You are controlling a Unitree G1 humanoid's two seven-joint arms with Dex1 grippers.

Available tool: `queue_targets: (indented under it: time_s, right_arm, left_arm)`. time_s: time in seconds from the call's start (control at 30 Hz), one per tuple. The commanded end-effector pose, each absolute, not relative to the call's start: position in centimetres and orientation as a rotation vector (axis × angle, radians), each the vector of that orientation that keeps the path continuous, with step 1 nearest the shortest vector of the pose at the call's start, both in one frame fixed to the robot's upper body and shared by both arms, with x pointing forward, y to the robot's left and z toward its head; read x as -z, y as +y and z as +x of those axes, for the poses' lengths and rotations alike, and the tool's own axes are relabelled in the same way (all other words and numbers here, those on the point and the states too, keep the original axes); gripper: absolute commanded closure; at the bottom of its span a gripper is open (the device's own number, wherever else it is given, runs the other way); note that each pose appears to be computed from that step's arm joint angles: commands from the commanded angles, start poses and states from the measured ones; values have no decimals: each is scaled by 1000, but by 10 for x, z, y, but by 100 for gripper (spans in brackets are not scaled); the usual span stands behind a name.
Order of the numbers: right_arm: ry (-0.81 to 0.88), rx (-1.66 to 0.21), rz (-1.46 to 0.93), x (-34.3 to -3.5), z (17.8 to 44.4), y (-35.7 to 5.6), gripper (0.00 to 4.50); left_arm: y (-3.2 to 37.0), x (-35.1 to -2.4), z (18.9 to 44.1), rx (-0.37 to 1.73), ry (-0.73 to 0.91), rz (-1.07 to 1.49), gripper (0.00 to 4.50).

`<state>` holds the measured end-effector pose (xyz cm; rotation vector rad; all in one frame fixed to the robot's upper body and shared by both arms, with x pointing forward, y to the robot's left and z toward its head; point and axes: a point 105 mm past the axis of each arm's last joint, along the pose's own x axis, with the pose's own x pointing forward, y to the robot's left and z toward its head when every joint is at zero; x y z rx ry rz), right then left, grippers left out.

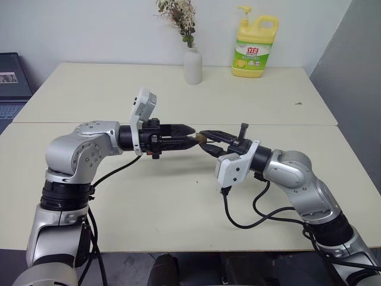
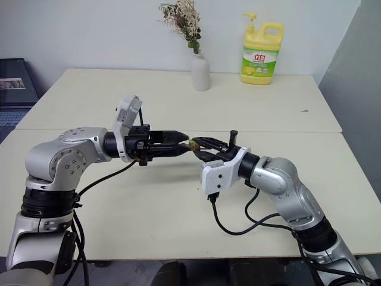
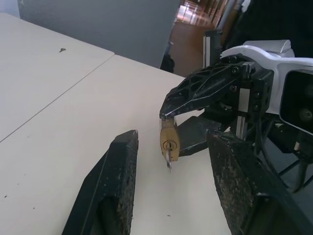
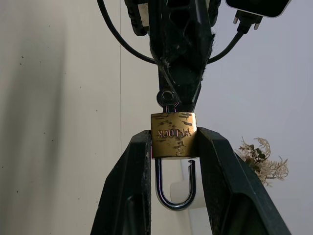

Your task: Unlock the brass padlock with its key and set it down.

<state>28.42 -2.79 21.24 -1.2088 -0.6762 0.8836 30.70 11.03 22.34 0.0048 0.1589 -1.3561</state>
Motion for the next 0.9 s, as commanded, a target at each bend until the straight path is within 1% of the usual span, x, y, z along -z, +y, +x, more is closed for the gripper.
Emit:
queue_targets:
  time_s: [0.03,0.3,0.83,0.9]
  right_arm:
    - [-747,-876,-1191,-225,274,-24,355]
    - [-751,-877,-1192,-225,274,-23,355]
    - [-753,-880,-1191,-227,274,-22,355]
    - [-755,-879,-1194,-227,274,-22,355]
  left_arm:
    - [106,-230,305,1350,113,33,219]
    - [105,-228,311,1330,109,26,219]
    - [98,-229,311,1360,118,17,219]
    - [98,-228,311,1367,126,19,258]
